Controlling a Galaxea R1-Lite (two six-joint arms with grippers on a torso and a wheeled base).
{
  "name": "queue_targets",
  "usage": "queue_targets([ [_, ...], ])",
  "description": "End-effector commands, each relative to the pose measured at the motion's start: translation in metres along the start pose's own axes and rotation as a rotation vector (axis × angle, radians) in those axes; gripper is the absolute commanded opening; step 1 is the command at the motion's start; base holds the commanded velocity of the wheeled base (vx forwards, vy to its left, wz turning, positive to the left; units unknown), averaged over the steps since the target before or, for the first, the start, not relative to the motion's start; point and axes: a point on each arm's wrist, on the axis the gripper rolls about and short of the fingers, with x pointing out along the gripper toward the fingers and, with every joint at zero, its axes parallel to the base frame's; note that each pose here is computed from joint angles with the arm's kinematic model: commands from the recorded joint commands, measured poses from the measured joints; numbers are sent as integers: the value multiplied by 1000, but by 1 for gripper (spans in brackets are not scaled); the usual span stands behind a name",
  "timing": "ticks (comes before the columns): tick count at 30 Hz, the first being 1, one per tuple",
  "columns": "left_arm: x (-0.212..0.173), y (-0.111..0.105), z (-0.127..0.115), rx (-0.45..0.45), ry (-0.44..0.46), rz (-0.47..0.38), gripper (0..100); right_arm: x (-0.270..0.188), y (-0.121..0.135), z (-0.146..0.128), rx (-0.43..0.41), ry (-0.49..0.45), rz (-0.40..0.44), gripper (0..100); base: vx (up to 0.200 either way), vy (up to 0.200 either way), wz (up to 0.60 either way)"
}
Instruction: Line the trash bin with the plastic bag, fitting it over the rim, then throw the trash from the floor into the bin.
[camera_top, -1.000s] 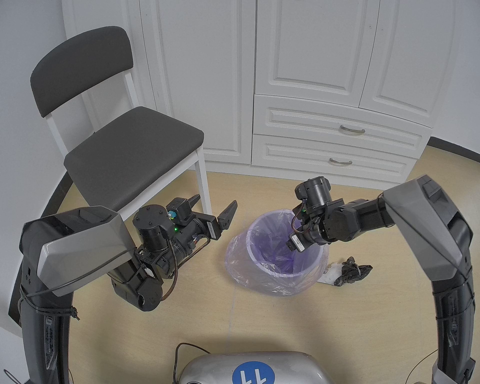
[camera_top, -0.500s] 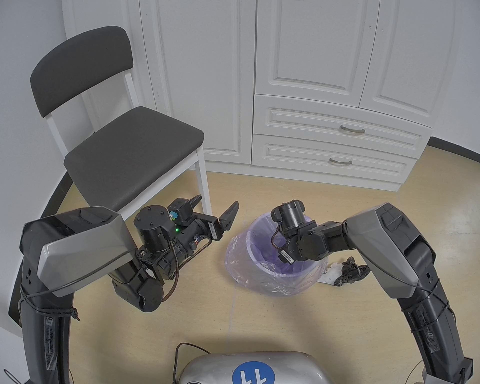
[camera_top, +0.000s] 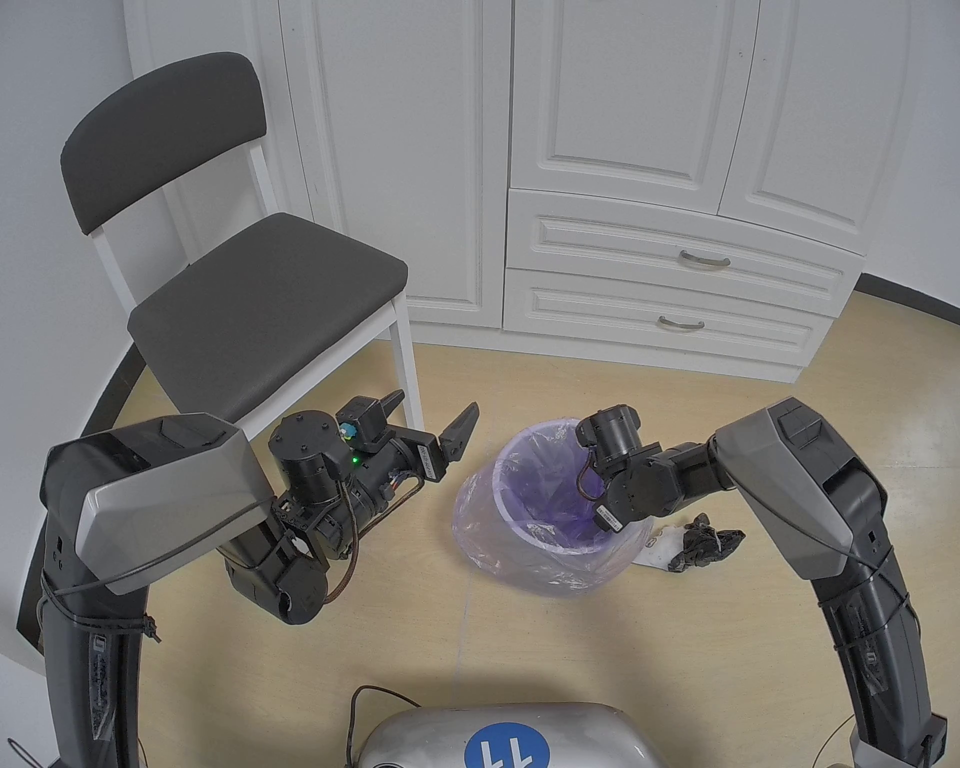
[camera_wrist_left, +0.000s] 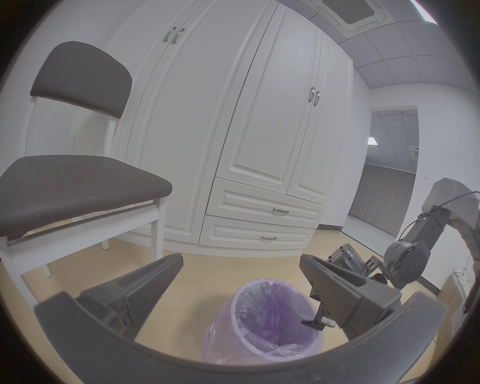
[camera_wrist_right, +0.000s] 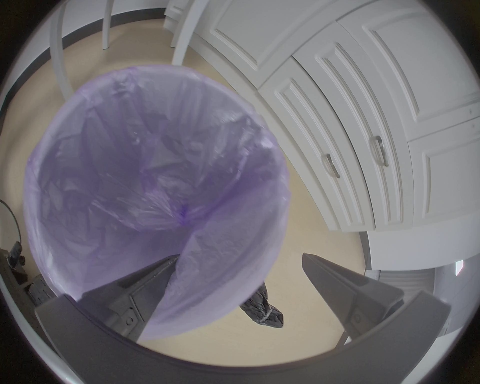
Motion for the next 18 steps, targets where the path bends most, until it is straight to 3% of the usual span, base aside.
queue_targets([
  [1,0,0,-1,0,3,0,100,-6,-21,-3,33,-2,-9,100,0,0,0],
  [10,0,1,-4,5,10,2,100,-6,-40,-19,114,-4,30,100,0,0,0],
  [18,1,-2,-14,3,31,-3,100,1,-47,-32,265,4,114,100,0,0,0],
])
